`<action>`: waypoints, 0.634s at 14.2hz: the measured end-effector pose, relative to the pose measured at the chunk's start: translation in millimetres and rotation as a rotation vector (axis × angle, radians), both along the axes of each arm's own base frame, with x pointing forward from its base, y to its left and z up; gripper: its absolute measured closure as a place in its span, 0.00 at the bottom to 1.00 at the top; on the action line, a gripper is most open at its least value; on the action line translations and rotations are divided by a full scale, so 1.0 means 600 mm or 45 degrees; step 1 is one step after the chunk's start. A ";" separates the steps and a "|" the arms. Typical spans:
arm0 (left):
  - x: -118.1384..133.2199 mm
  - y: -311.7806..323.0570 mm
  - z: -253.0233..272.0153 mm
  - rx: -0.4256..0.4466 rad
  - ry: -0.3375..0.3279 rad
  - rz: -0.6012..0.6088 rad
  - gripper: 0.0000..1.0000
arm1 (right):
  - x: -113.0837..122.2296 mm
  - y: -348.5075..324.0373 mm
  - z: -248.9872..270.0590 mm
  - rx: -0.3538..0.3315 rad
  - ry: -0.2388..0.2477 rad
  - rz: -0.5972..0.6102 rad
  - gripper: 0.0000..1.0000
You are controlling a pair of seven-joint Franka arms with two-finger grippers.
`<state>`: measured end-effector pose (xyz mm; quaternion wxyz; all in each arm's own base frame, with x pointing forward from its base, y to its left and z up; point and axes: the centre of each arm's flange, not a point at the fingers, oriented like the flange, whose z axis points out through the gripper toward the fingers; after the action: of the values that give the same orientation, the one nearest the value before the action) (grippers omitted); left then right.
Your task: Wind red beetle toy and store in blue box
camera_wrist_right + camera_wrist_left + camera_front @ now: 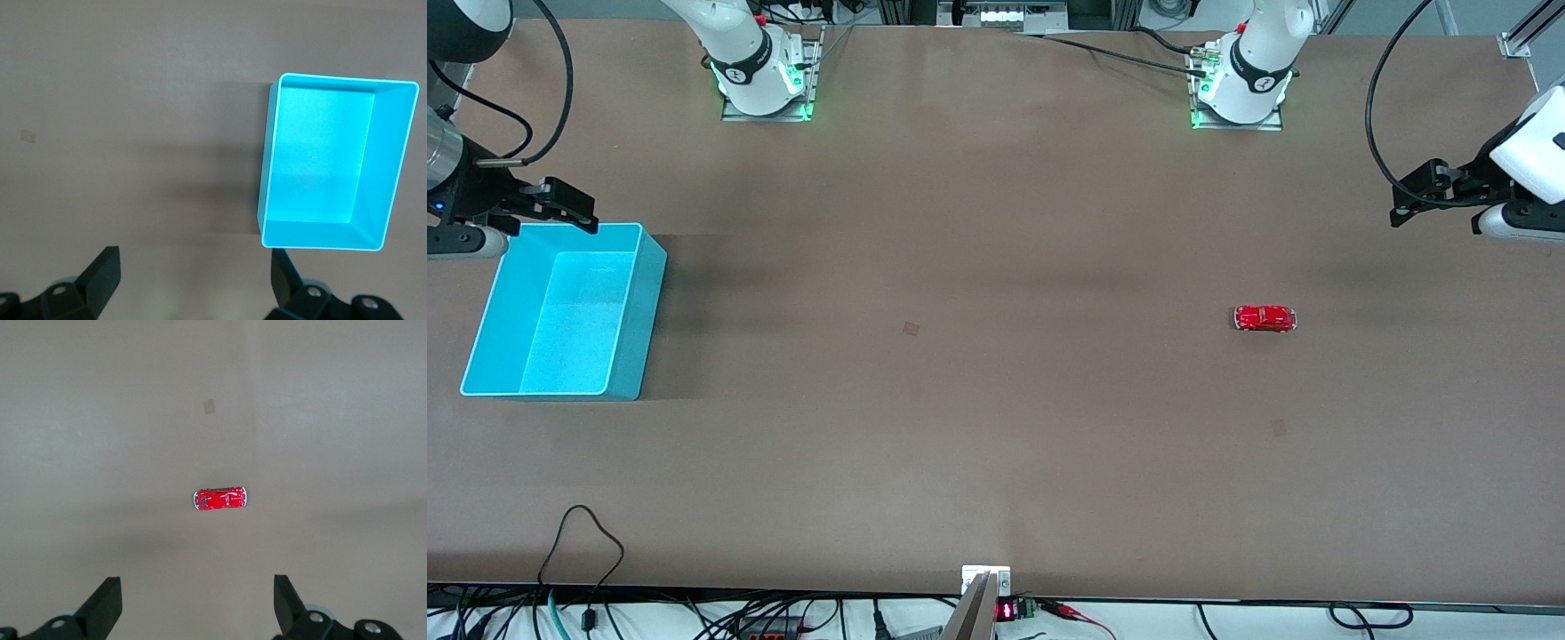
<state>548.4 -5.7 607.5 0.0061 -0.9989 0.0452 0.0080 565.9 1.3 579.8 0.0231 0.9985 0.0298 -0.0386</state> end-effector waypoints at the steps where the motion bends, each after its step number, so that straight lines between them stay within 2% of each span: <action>1: 0.000 -0.001 -0.001 0.000 0.000 -0.001 0.00 | 0.000 0.000 0.000 0.000 0.000 0.000 0.00; 7: -0.001 -0.004 -0.004 0.000 0.010 -0.006 0.00 | 0.000 0.000 0.000 0.000 0.000 0.000 0.00; 9: -0.003 -0.008 -0.015 0.000 0.050 -0.010 0.00 | 0.000 0.000 0.000 0.000 0.000 0.000 0.00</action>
<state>546.4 -10.2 598.4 0.0054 -0.9984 0.0494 0.0275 565.9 1.3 579.8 0.0231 0.9985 0.0298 -0.0387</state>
